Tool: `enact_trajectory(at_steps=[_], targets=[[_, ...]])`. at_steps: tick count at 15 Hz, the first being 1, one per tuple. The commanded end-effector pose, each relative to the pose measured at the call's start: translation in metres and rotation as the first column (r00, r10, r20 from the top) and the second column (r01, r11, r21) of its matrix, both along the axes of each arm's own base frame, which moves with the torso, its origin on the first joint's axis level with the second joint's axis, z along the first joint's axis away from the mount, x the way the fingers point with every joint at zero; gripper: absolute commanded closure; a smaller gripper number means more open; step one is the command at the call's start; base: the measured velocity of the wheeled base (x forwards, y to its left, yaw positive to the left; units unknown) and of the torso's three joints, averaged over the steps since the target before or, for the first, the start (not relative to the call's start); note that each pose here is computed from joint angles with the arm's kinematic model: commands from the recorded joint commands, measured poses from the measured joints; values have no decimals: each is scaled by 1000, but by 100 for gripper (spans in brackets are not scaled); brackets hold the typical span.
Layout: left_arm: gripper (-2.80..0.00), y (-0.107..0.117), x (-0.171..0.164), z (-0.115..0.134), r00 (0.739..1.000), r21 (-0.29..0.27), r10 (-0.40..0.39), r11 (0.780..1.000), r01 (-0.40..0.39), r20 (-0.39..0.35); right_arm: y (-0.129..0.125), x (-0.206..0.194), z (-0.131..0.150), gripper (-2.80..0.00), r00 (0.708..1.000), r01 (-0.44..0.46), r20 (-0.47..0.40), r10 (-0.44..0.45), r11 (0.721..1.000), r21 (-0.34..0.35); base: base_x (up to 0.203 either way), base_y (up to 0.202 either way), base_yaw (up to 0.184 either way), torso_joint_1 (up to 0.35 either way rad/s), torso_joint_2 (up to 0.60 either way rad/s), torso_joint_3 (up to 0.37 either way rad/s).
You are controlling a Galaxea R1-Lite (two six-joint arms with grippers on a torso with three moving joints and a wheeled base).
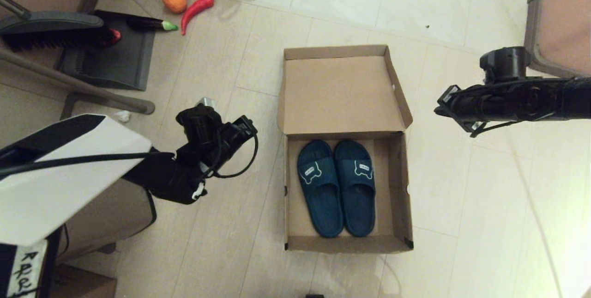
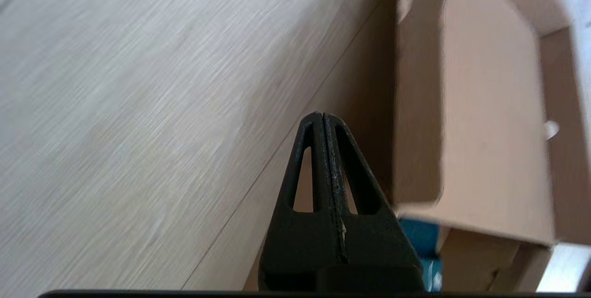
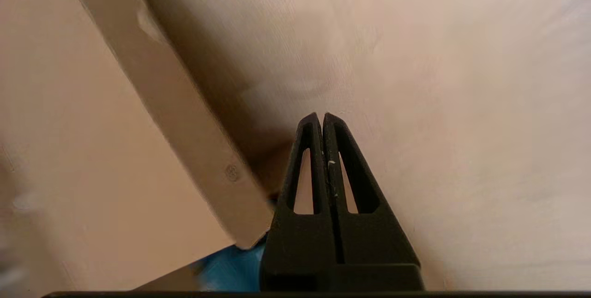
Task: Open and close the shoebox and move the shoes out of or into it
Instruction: Close the shoe box
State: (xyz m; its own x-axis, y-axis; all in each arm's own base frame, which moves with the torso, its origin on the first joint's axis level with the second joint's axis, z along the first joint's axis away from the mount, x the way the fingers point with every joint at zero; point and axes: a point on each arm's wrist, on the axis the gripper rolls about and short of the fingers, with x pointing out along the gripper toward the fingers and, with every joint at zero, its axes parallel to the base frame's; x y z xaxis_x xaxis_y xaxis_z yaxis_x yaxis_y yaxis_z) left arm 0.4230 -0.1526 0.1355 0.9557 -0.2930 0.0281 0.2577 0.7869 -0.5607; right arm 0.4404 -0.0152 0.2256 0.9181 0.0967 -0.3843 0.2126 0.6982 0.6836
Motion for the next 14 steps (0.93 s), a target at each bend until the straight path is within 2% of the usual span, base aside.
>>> enact_trajectory(at_steps=[1,2,3,6,10,12,14], targets=[[0,-6,15,-8,1000,-38,-4,999,5,10,1,9,-16,0,996,-70,-40,77,986,148,0,0,0,0,0,0],[0,-8,19,-7,1000,-71,-7,997,7,5,3,13,-19,0,991,-113,-37,126,963,243,0,0,0,0,0,0],[0,-9,22,-3,1000,-114,-10,993,9,-9,4,20,-22,0,991,-119,-19,130,952,282,0,0,0,0,0,0],[0,-14,32,15,999,-241,-45,970,37,-25,11,34,-39,0,989,-127,-35,145,944,305,0,0,0,0,0,0],[0,-23,53,34,996,-338,-85,938,82,6,26,44,-62,0,981,-142,-79,175,937,320,0,0,0,0,0,0],[0,-28,59,42,994,-393,-109,915,88,-32,32,47,-62,0,981,-137,-78,175,928,347,0,0,0,0,0,0],[0,-32,68,36,991,-402,-129,910,99,-47,35,49,-64,0,980,-139,-83,179,926,352,0,0,0,0,0,0]])
